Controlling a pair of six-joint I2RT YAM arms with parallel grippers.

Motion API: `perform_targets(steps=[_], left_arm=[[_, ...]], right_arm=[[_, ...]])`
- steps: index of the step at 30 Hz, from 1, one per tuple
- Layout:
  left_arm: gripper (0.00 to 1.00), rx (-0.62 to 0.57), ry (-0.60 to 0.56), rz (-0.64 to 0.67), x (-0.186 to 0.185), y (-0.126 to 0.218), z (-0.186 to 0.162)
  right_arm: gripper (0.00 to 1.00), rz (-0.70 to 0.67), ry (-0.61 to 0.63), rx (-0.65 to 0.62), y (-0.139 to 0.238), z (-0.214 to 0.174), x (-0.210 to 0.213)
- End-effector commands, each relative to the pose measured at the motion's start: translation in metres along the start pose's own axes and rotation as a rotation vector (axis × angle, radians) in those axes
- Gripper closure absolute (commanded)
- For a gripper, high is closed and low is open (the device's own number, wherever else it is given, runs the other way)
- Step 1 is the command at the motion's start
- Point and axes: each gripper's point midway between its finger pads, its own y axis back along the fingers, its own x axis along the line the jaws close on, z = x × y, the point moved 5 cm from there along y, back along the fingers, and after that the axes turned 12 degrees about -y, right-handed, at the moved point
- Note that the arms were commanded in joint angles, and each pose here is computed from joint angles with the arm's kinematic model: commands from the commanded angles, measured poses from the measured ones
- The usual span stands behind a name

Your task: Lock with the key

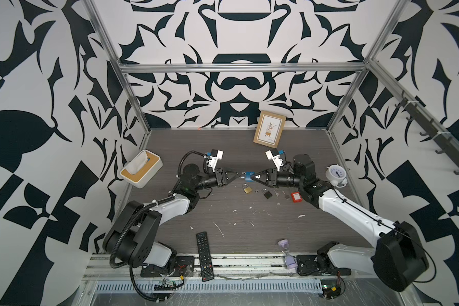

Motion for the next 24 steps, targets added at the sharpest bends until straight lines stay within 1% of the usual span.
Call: perform_targets(steps=[1,11,16,20,24], left_arm=[[0.74,-0.007,-0.019,-0.043,-0.0055,-0.0013,0.0018],[0.86,-0.009,-0.014,-0.052,-0.0063,-0.0003,0.0004],[0.99,-0.012,-0.015,-0.05,-0.0063,0.0001,0.0002],[1.0,-0.04,-0.03,-0.046,-0.0073,0.0032,0.0003],[1.0,-0.023,-0.027,-0.043,-0.0071,0.0021,-0.0002]], right_arm=[[1.0,0.048,0.08,-0.016,0.0019,0.006,0.0205],[1.0,0.052,0.067,-0.01,-0.0006,0.0075,0.0198],[1.0,0.076,0.047,-0.004,-0.0017,0.008,0.0213],[1.0,0.137,0.018,0.011,-0.0038,0.0088,0.0262],[1.0,0.145,0.01,0.017,-0.0048,0.0092,0.0278]])
